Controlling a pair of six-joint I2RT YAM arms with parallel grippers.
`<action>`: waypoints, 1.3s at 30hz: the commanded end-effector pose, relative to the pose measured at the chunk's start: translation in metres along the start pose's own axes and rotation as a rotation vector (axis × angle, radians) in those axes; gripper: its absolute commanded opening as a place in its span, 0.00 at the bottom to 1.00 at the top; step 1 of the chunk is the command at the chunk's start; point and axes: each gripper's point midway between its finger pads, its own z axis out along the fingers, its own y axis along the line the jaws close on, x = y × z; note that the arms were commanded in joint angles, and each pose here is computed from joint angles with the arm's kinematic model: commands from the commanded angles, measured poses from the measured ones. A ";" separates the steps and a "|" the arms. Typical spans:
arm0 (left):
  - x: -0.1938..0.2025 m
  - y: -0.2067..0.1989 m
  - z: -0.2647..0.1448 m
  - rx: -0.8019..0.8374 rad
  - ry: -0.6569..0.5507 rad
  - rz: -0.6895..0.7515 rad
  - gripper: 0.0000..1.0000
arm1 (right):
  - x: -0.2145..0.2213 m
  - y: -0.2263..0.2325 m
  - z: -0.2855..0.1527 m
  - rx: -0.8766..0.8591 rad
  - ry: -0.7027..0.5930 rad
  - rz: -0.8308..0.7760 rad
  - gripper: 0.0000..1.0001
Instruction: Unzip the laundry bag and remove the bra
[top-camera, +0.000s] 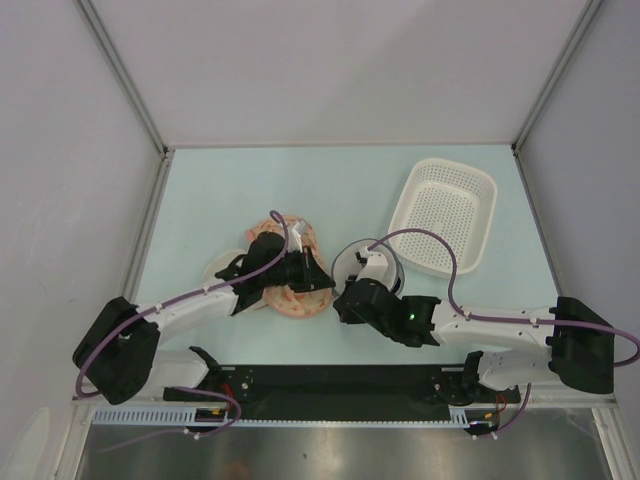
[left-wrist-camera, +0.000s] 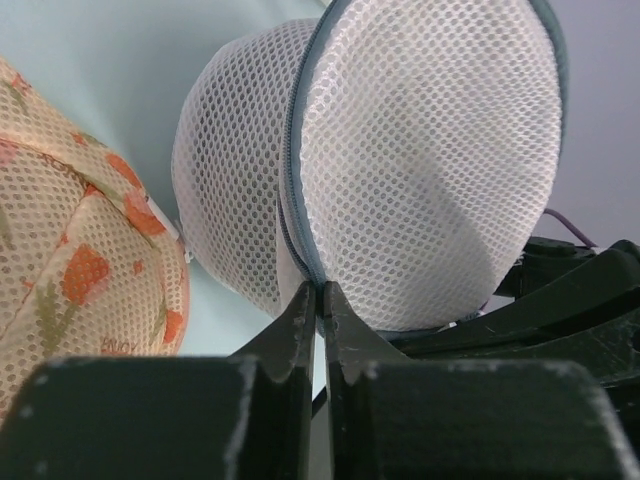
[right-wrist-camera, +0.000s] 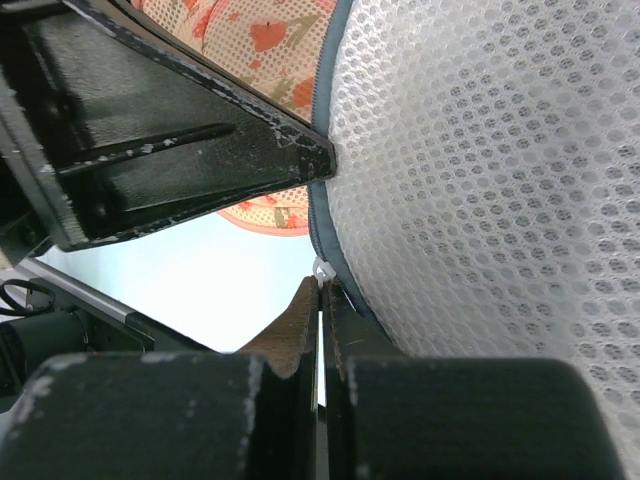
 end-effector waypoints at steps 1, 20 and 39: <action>-0.015 -0.017 0.004 0.051 -0.027 0.032 0.01 | -0.006 0.009 0.001 -0.016 -0.025 0.022 0.00; -0.062 -0.008 0.019 -0.038 -0.055 0.145 0.00 | -0.008 0.008 -0.004 -0.017 -0.028 0.023 0.00; -0.094 -0.005 0.031 -0.062 -0.058 0.188 0.00 | -0.008 0.008 -0.005 -0.014 -0.025 0.018 0.00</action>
